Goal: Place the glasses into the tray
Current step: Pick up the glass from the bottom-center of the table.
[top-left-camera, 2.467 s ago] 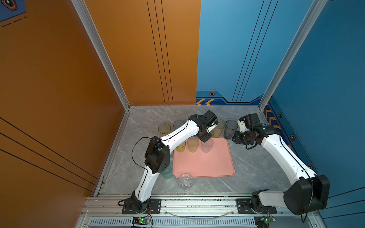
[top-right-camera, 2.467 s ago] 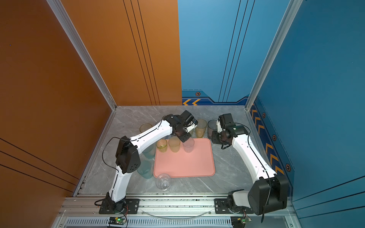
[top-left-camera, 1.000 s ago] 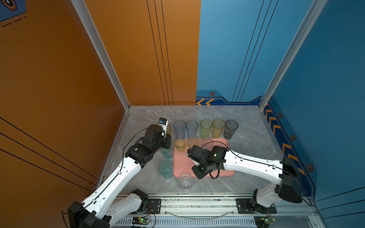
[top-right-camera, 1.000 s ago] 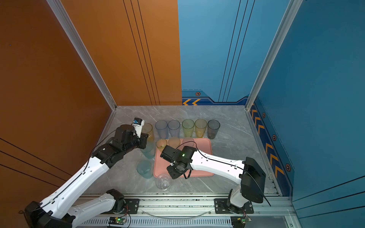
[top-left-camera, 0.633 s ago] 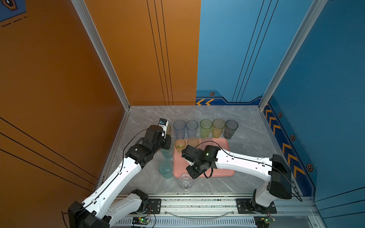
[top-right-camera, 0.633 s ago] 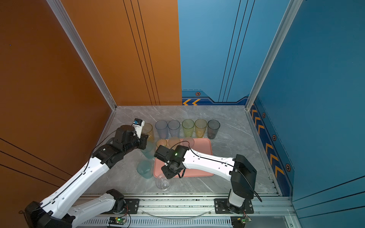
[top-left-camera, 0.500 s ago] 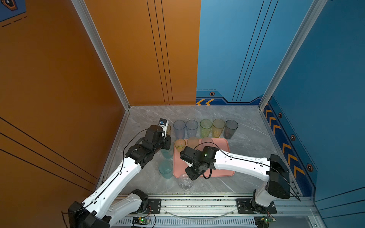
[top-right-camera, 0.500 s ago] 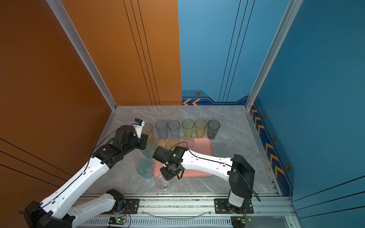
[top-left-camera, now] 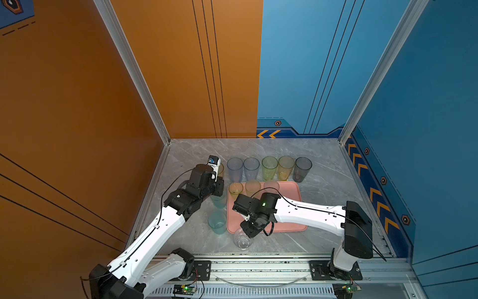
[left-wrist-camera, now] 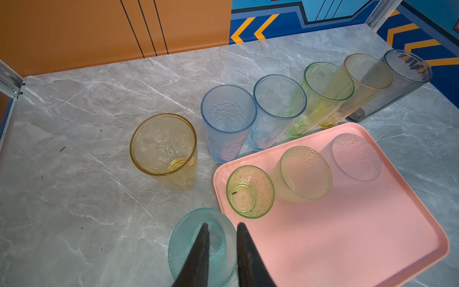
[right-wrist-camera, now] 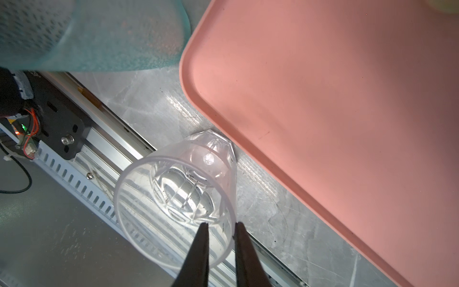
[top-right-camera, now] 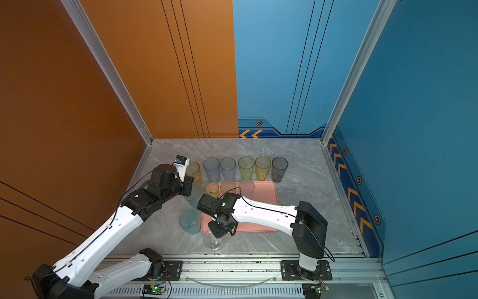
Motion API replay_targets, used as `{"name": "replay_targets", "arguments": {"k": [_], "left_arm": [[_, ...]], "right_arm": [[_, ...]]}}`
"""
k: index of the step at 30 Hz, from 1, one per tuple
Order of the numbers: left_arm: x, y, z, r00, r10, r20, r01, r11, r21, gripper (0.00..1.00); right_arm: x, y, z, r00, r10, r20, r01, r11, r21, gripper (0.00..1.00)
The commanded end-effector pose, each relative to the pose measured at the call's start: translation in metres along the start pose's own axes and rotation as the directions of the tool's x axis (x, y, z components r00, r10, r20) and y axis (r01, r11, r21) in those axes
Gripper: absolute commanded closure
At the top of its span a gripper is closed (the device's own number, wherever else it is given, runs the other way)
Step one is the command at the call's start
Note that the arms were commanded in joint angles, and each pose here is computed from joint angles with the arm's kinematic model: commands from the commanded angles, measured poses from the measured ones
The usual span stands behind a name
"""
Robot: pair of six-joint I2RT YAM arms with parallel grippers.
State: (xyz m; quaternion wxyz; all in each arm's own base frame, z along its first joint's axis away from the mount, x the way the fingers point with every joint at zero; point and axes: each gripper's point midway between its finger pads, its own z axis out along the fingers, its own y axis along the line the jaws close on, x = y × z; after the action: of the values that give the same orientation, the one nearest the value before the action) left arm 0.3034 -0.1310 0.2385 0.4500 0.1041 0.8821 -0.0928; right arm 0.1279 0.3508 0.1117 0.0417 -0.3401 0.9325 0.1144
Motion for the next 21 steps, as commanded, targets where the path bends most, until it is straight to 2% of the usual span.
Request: {"name": "replay_targets", "arguments": {"k": [1,10,21], "left_arm": [[0.0038,0.0011,-0.0016,1.000,0.014,-0.008,-0.014,1.000,0.008,0.78],[0.0043,0.0008,-0.0012,1.000,0.017,-0.010,-0.017,1.000,0.011,0.78],[0.0062,0.0012,0.0000,1.000,0.016,-0.016,-0.016,1.000,0.010,0.78]], "right_arm": [[0.0053,-0.0045,0.0041,0.999,-0.013,-0.044,0.015,0.999,0.037,0.82],[0.0041,-0.0080,0.0085,0.998,-0.013,-0.058,0.016,0.998,0.053,0.83],[0.0016,-0.0105,0.0022,0.999,-0.009,-0.039,0.011,0.998,0.062,0.78]]}}
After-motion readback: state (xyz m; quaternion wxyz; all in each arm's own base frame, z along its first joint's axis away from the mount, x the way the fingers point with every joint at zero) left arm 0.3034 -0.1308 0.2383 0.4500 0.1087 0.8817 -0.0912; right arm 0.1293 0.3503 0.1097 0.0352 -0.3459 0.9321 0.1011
